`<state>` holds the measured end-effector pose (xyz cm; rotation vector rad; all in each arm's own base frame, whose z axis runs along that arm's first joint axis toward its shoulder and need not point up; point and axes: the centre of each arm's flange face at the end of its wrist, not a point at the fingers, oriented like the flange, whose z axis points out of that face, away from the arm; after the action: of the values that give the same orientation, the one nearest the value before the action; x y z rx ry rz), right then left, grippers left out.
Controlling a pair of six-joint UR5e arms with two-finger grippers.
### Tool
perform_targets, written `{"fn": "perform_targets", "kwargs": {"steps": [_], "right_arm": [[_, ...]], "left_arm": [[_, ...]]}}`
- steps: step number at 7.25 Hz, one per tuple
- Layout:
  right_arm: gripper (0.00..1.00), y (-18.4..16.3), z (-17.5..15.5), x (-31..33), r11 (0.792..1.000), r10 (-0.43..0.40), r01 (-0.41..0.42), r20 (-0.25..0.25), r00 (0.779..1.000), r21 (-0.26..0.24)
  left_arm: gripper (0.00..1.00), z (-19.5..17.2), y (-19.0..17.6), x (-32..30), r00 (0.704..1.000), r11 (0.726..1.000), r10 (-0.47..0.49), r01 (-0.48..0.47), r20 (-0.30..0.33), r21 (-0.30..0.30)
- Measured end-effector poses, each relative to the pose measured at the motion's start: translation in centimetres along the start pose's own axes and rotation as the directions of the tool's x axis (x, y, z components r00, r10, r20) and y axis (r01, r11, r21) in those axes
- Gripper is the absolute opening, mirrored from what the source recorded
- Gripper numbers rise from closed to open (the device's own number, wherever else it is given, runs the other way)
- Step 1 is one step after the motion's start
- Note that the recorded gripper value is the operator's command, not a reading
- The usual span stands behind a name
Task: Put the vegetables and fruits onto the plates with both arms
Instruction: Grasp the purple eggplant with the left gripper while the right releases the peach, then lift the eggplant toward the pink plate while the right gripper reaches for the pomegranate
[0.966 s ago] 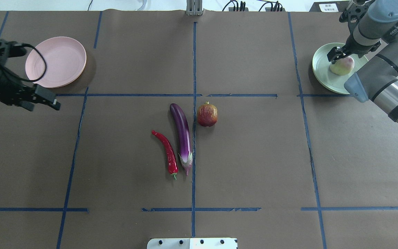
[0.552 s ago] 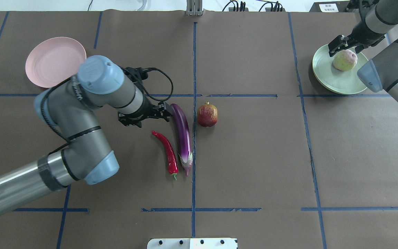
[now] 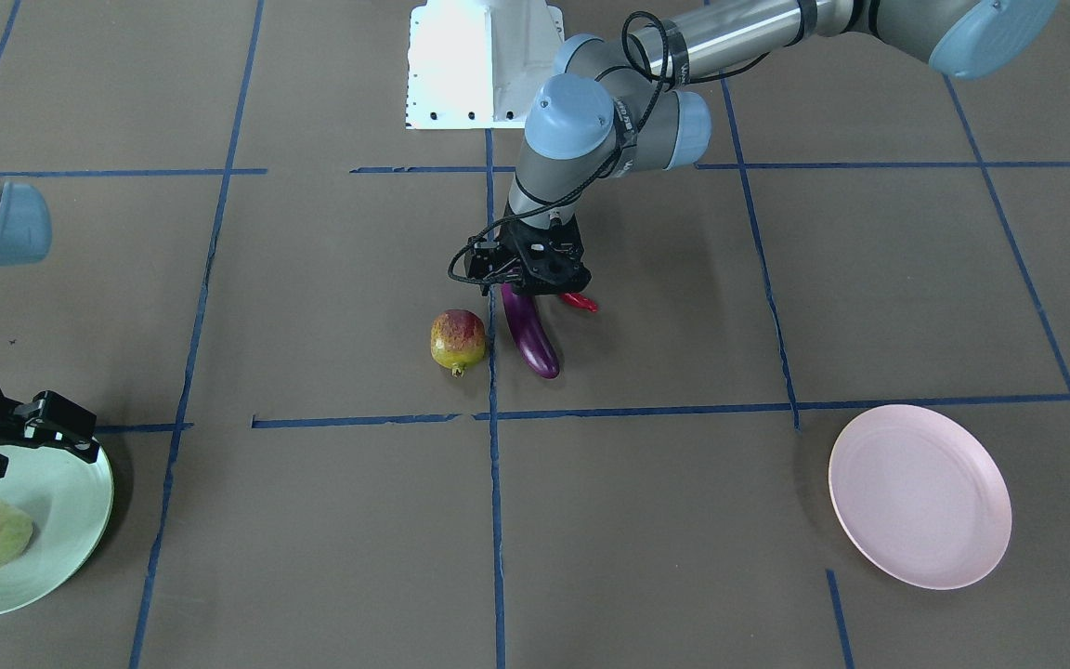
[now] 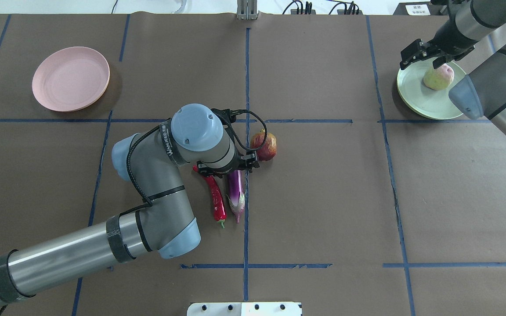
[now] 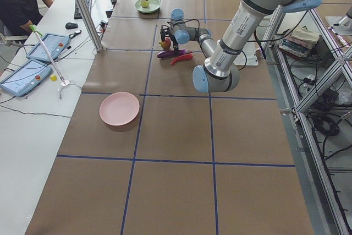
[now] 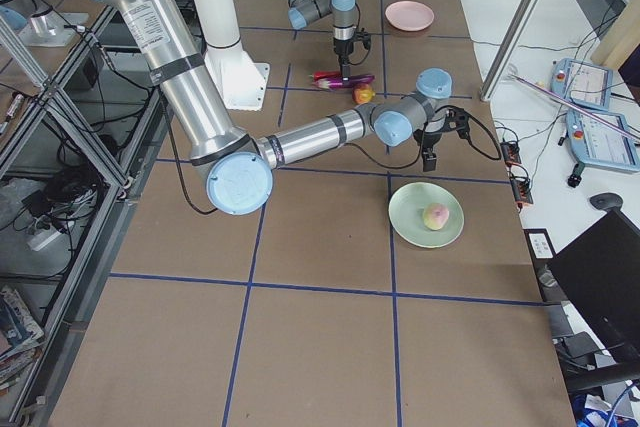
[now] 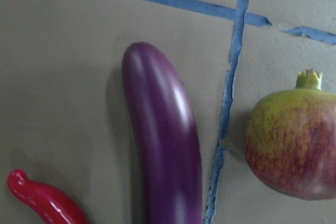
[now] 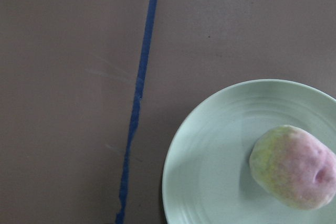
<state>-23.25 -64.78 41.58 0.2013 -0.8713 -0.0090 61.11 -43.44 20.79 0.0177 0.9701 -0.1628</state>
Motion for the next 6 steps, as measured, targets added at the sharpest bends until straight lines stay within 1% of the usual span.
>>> {"fn": "perform_targets", "kwargs": {"steps": [1,2,3,4,5,6], "right_arm": [[1.0,0.6,-0.3,-2.0,1.0,0.013,-0.013,0.021,1.0,0.003],[1.0,1.5,-0.1,-4.5,1.0,0.029,-0.028,0.043,0.999,-0.005],[1.0,2.6,0.4,-7.7,0.998,0.053,-0.052,0.068,0.996,-0.019],[1.0,3.9,1.0,-11.7,0.996,0.083,-0.08,0.098,0.992,-0.039],[1.0,5.4,1.6,-16.2,0.991,0.124,-0.116,0.127,0.984,-0.067],[1.0,6.8,2.3,-20.5,0.984,0.167,-0.155,0.145,0.975,-0.088]], "left_arm": [[0.1,0.9,0.2,-0.3,1.0,1.0,0.003,-0.003,0.017,0.005],[0.0,1.3,0.2,-0.5,1.0,1.0,0.003,-0.003,0.027,0.006],[0.0,1.0,-0.3,-0.6,1.0,1.0,-0.001,0.0,0.025,0.013],[0.0,-0.7,-2.1,-0.7,1.0,0.999,-0.014,0.014,0.005,0.04],[0.0,-4.5,-5.6,-1.3,0.999,0.995,-0.042,0.045,-0.035,0.094],[0.0,-8.2,-9.8,-3.2,0.995,0.984,-0.079,0.088,-0.061,0.158]]}}
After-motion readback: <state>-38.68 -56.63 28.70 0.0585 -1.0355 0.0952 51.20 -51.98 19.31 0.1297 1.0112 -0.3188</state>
